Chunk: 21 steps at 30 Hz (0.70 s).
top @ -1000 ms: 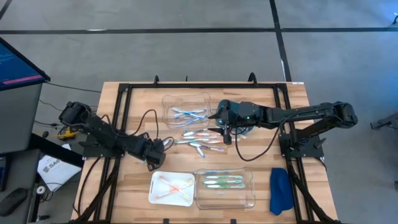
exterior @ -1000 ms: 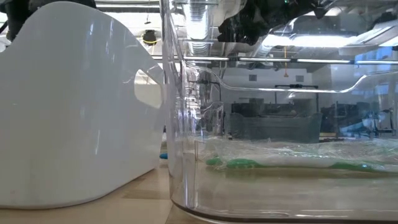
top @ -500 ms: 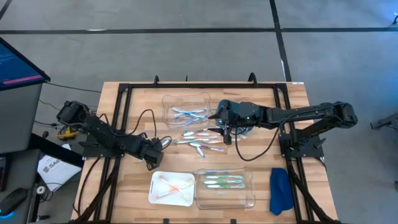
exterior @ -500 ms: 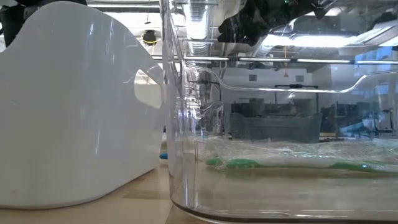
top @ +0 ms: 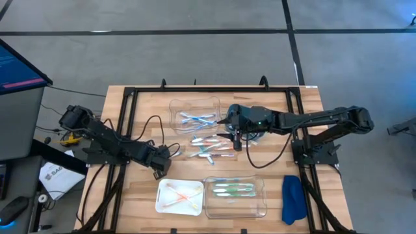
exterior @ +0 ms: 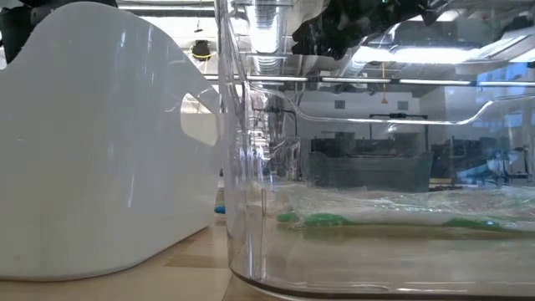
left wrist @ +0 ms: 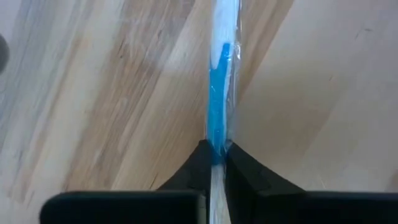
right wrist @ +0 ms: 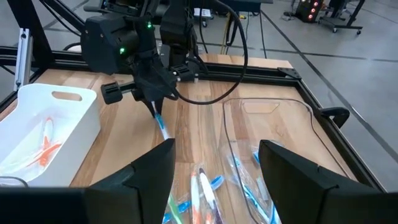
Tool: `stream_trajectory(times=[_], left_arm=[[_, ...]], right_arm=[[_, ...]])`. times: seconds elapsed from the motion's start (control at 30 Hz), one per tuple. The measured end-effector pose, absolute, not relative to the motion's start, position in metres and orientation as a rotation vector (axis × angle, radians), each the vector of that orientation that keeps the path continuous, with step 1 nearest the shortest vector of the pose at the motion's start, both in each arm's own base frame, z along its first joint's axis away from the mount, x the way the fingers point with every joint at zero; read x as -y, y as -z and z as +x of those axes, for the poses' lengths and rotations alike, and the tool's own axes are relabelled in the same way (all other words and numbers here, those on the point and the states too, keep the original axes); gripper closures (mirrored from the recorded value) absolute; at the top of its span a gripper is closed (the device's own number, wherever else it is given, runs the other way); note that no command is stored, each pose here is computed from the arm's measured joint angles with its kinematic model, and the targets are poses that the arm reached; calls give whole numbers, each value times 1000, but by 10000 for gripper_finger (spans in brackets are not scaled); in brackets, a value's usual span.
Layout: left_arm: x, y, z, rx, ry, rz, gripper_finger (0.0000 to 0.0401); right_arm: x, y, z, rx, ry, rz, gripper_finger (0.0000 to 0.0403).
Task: Pick & Place Toothbrushes
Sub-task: Put the blue toothbrush into the top transparent bin
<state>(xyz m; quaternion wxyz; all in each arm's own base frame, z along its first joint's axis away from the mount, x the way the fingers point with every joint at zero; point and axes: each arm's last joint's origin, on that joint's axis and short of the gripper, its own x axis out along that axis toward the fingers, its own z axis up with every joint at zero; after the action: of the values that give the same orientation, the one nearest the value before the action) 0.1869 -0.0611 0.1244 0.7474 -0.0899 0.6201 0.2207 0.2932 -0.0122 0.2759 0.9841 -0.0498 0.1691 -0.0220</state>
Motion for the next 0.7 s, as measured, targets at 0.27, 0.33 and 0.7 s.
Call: stream_trajectory(times=[0.27,0.33,0.7], left_arm=[[56,-147,180,-1223,-482,-217,398],[54,-155,178,-1189,-473,-236,401],[51,-175,172,-1085,-406,-257,400]], right_arm=[[8,-276,293,-336,30,-103,178],[8,-276,294,-337,30,-103,178],[3,-246,320,-352,11,-106,178]])
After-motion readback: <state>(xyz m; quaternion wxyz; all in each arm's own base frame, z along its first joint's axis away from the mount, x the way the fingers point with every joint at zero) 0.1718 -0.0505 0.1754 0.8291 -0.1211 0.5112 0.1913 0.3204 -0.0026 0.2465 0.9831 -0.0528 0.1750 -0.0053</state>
